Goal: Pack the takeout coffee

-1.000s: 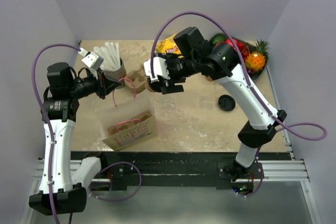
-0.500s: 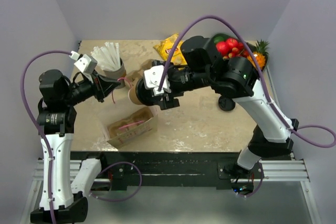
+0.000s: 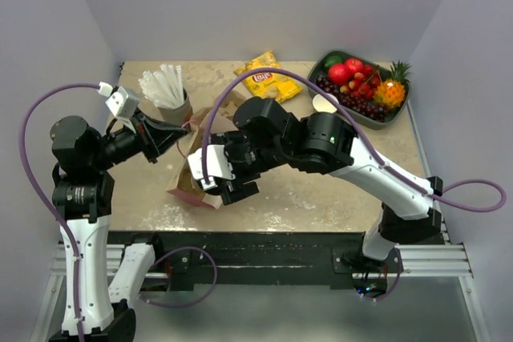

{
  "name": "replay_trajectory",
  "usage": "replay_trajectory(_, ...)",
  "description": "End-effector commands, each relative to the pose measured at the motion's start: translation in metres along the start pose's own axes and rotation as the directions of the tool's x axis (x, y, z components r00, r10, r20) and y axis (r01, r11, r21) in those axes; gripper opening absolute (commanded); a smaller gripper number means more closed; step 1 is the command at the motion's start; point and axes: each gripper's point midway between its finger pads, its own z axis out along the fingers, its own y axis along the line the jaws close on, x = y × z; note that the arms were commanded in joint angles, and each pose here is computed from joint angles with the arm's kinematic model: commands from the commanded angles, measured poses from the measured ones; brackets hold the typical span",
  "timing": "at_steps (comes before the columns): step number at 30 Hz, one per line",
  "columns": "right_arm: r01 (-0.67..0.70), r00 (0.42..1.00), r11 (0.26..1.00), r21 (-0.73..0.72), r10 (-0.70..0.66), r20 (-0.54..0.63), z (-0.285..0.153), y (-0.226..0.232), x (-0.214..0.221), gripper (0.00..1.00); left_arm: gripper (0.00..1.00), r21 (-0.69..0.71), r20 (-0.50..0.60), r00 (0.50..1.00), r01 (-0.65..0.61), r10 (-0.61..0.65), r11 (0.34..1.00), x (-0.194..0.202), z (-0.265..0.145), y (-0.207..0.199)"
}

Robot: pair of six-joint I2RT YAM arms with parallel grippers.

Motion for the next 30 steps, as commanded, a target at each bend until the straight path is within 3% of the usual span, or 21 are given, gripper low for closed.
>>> replay_trajectory(1,0.006,1.000,0.996,0.084,-0.004,-0.023,-0.005,-0.012,0.002,0.00,0.00,0.078,0.011,1.000,0.008,-0.009,0.997,0.003,-0.005,-0.020)
replay_trajectory(8,0.007,0.999,0.987,0.162,-0.002,-0.033,-0.005,-0.029,0.000,0.00,0.00,0.065,0.001,1.000,0.025,-0.025,0.998,0.010,-0.005,-0.018)
replay_trajectory(30,0.149,0.958,0.978,-0.147,-0.180,-0.224,0.045,0.038,0.089,0.00,0.00,0.068,-0.021,0.997,0.072,-0.071,0.995,0.014,0.000,-0.011)
